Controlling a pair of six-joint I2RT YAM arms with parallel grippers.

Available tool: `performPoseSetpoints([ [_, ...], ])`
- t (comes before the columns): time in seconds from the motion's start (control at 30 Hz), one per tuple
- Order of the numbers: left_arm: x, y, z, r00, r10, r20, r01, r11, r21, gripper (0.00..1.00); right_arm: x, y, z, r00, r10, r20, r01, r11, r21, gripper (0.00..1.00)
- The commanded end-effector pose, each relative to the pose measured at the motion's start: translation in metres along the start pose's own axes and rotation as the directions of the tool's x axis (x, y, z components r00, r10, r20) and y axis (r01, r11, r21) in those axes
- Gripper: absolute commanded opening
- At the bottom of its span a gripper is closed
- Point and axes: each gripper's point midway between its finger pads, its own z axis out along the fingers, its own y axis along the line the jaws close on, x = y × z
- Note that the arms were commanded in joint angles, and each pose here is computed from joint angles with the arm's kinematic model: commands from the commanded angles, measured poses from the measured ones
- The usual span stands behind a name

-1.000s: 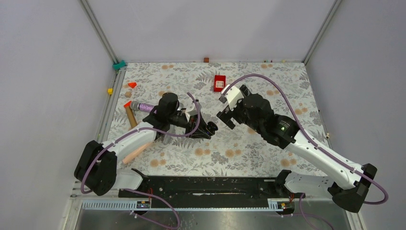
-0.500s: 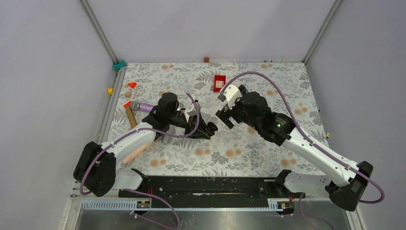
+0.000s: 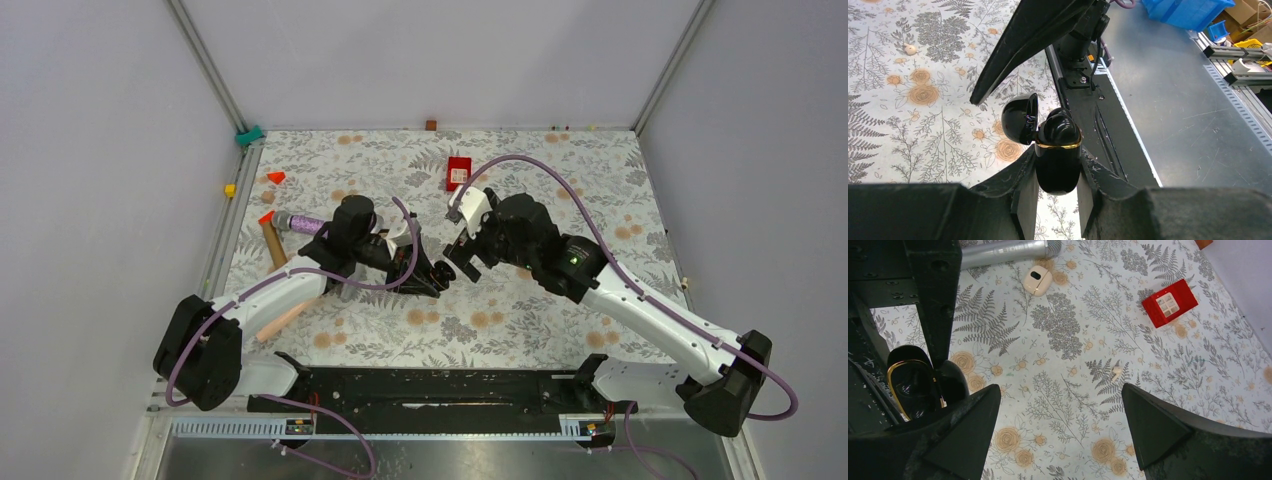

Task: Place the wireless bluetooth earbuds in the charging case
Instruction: Close the charging case.

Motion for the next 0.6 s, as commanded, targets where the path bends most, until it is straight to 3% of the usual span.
performPoseSetpoints([
  [0.0, -0.017, -0.007, 0.001, 0.996, 0.084, 0.023, -0.085, 0.995, 0.045, 0.00, -0.002, 0.007, -0.002, 1.000, 0.003, 0.018, -0.002, 0.999, -0.046, 0.99],
  [0.37, -0.016, -0.006, 0.001, 0.997, 0.080, 0.021, -0.081, 0.996, 0.040, 0.00, -0.002, 0.032, -0.008, 1.000, 0.001, 0.029, 0.005, 0.983, -0.184, 0.99],
  [0.57, -0.016, -0.005, 0.001, 0.997, 0.079, 0.020, -0.080, 0.996, 0.040, 0.00, -0.002, 0.033, -0.009, 1.000, -0.001, 0.031, 0.007, 0.982, -0.190, 0.99],
])
